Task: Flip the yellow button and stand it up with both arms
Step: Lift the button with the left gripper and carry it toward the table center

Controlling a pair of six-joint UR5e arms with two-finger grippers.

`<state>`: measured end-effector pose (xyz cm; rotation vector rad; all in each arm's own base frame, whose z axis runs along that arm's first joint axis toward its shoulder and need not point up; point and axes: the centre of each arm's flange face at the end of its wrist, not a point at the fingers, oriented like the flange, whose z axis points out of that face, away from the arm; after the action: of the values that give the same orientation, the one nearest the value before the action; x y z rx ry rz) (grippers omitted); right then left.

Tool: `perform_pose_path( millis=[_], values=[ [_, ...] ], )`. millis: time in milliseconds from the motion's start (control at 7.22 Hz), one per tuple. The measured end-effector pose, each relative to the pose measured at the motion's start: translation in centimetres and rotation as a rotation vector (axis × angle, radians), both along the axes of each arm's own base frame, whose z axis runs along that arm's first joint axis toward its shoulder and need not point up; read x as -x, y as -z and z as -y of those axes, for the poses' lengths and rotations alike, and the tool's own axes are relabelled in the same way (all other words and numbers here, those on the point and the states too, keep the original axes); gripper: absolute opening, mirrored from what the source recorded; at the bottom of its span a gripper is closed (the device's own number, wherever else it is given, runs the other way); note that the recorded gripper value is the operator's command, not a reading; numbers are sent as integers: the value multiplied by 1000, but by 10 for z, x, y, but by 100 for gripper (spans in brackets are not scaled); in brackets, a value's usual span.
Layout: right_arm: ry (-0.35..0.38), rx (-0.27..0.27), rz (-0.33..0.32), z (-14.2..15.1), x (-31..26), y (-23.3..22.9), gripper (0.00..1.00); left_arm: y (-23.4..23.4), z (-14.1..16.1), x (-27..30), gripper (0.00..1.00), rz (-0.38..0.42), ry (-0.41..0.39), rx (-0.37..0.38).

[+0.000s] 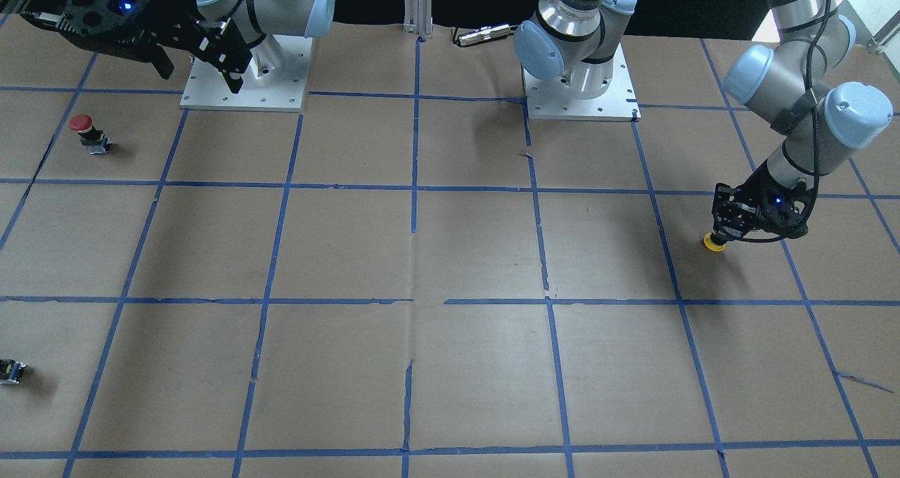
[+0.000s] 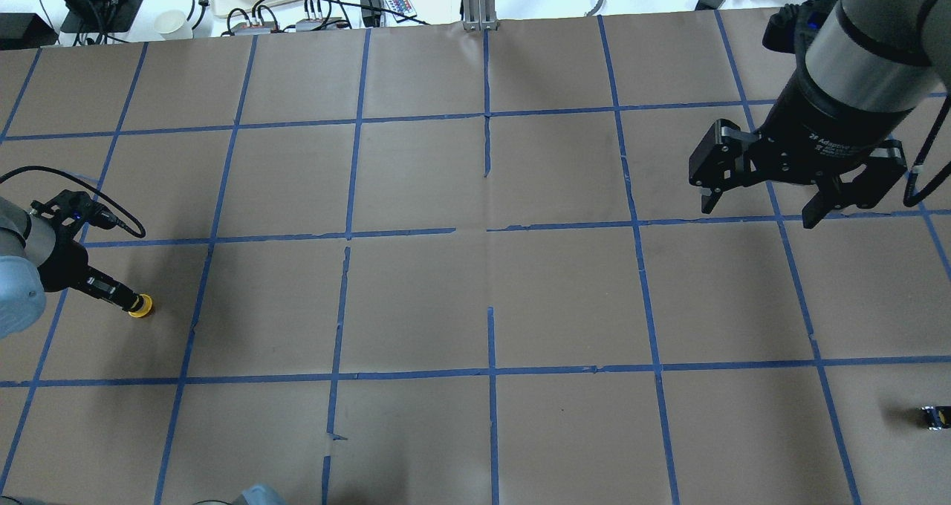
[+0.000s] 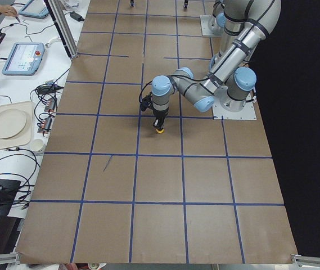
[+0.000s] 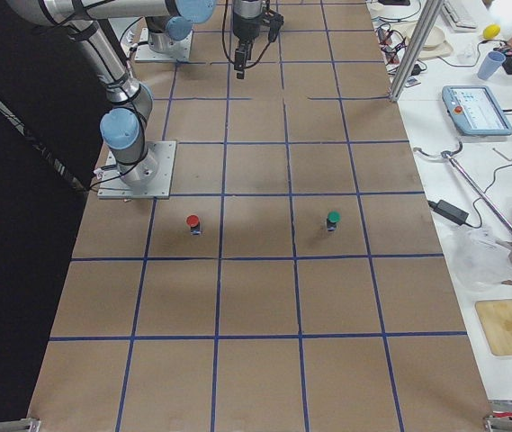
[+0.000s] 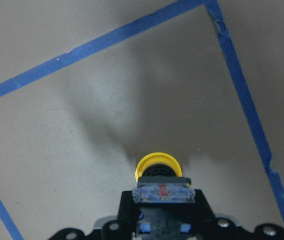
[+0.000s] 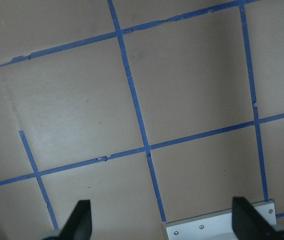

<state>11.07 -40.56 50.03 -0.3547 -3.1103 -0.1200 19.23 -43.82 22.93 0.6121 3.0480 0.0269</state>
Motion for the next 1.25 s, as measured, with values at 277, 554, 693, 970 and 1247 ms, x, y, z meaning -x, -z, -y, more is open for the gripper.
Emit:
perform_pose_path(
  millis=[277,554,693,970,1247],
  values=[
    [-2,5,6,-2,-1,2,100,-30,-8,20,4,-46,-18,19],
    [-3,46,9,1,-1,-3,100,-54,-15,55,2,-168,-28,33],
    [-4,58,9,2,-1,-6,100,-55,-15,81,2,-282,-58,23],
    [8,52,15,-2,-1,-2,100,-58,-7,163,3,-544,-113,-1],
    [53,28,34,-3,2,10,100,-71,-1,255,3,-795,-211,-49]
  ],
)
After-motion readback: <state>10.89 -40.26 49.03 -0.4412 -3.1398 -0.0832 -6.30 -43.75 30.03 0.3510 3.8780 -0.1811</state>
